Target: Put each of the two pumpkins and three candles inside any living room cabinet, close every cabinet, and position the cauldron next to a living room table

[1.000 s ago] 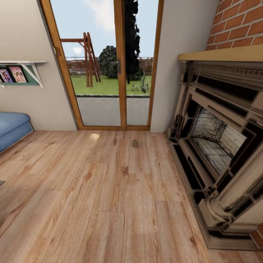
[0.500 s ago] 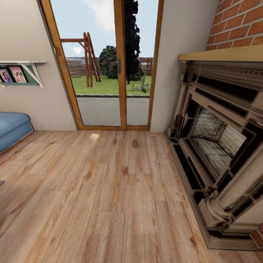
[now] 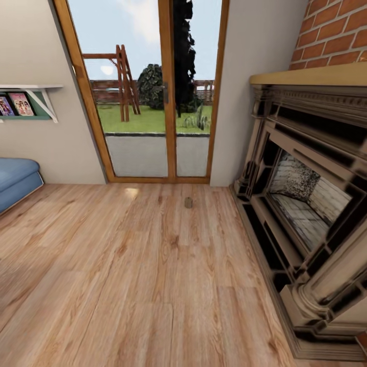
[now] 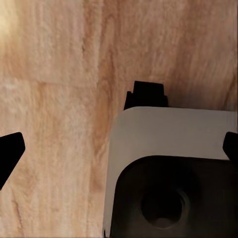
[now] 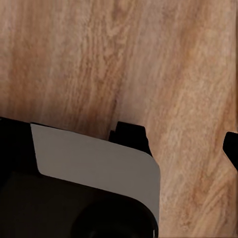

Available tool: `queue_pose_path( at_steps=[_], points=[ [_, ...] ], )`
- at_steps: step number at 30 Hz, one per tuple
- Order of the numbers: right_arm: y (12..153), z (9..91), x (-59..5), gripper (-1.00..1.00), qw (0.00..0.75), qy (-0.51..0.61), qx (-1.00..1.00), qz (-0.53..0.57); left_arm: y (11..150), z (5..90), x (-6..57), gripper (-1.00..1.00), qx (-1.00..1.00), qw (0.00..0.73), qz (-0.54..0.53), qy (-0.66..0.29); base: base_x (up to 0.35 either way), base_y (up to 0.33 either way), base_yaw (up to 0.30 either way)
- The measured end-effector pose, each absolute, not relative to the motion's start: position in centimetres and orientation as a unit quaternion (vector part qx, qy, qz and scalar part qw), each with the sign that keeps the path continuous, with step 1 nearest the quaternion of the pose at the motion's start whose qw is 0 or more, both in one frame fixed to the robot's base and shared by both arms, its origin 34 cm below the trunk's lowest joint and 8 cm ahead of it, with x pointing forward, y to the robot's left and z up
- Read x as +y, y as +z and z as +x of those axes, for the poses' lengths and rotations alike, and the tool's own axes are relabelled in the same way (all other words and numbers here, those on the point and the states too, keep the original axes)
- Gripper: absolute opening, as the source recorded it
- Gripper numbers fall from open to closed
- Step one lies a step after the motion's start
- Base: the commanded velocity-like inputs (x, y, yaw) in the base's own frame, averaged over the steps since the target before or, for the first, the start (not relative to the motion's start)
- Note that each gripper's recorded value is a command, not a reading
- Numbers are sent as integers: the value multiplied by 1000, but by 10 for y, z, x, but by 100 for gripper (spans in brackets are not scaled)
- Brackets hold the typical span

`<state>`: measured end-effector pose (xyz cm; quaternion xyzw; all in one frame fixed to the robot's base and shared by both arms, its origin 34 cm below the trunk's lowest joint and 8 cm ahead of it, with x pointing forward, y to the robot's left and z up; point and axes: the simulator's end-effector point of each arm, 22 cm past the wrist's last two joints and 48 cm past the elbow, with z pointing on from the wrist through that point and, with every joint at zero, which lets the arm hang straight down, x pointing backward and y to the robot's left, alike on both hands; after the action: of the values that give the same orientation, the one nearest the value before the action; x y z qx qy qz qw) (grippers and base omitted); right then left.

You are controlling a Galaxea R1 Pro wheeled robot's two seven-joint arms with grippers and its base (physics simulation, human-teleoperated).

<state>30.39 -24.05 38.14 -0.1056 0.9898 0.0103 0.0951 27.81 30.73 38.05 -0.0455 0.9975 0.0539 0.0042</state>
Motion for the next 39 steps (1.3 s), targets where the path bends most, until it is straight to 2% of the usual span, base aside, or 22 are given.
queue_pose_path(
  at_steps=[39],
  points=[
    [375, 285, -241, 100, 71, 12, 992, -105, 375, 262, 304, 100, 998, -15, -45, 50, 333, 0, 0]
  ],
)
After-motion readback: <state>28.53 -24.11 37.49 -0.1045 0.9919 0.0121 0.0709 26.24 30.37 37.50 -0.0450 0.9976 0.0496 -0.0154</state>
